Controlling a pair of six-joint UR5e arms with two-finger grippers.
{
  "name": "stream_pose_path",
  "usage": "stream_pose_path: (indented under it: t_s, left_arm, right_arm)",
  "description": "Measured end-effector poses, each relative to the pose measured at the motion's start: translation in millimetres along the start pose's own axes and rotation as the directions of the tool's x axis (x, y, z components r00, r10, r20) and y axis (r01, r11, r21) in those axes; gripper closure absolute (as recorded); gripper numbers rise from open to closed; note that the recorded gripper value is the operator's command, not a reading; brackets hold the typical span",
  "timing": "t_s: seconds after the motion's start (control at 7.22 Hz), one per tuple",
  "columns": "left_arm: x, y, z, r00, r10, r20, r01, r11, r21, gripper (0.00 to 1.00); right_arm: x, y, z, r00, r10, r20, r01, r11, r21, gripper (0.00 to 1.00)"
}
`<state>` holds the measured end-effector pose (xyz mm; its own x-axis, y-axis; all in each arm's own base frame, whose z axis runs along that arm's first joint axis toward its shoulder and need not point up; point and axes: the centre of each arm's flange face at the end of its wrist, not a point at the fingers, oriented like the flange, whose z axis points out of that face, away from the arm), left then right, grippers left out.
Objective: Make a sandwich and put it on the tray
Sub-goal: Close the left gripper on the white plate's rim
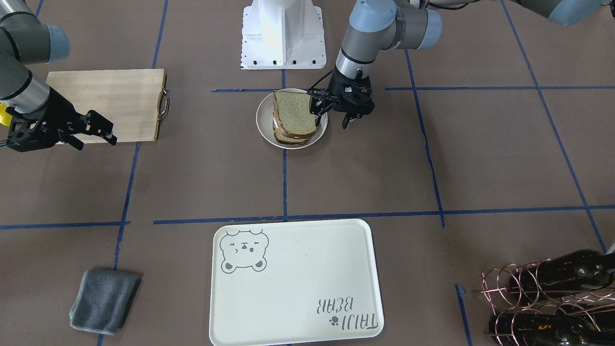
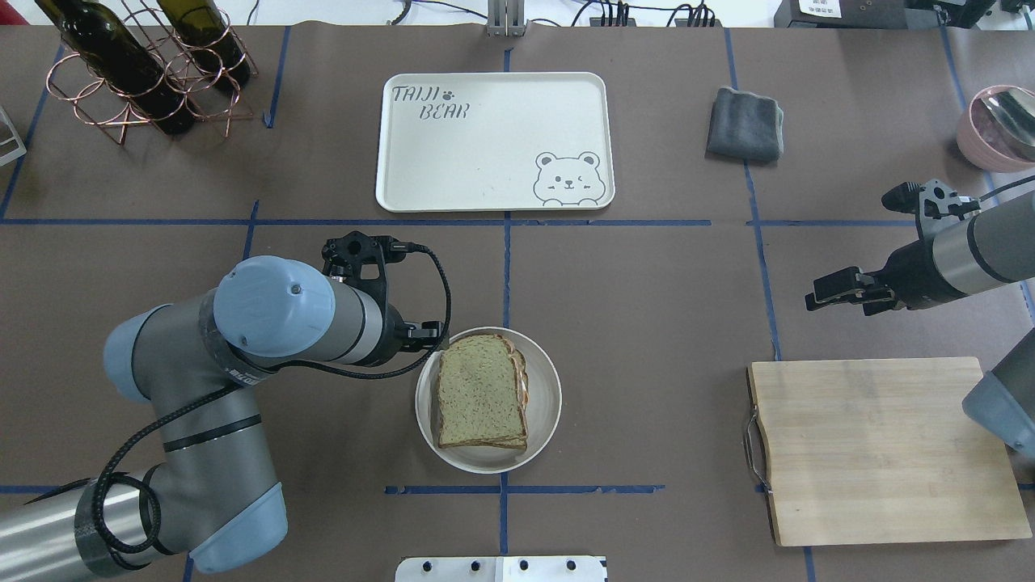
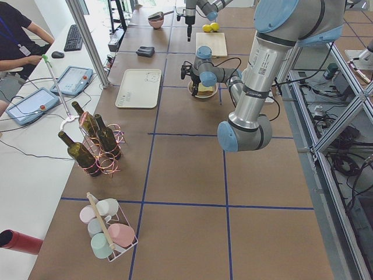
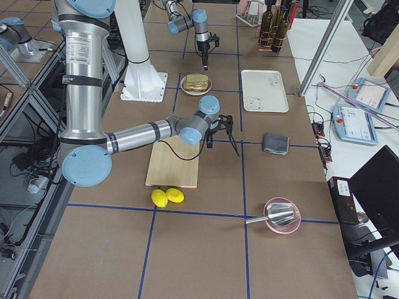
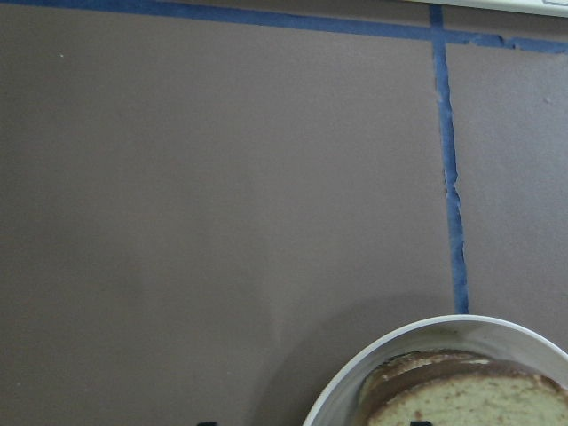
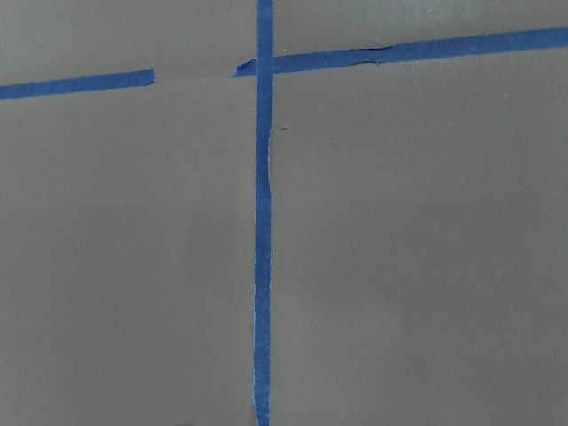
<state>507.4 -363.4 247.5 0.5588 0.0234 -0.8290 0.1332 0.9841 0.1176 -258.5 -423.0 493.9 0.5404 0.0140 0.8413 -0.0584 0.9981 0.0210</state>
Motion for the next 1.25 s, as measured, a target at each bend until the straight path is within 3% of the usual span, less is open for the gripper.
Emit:
stream_pose_path:
  t_s: [0.55,0.97,1.25]
  left_arm:
    - [-3,27,20,1.0,0.01,0.022,-0.009,0.998,-0.056,0.4]
    - [0,44,34,0.999,0.025,0.032,-0.022,0.996,-0.086,0.41]
    - [0,50,41,0.999,0.029,0.04,-0.026,0.995,-0.097,0.48]
  right_arm:
    - [1,0,1,1.0,0.001,-0.001,-0.001,1.0,-0.003,0.0]
    - [1,1,1,1.0,0.002,-0.001,-0.002,1.0,-0.005,0.0]
    - [1,1,1,1.0,0.003,-0.001,-0.003,1.0,-0.005,0.0]
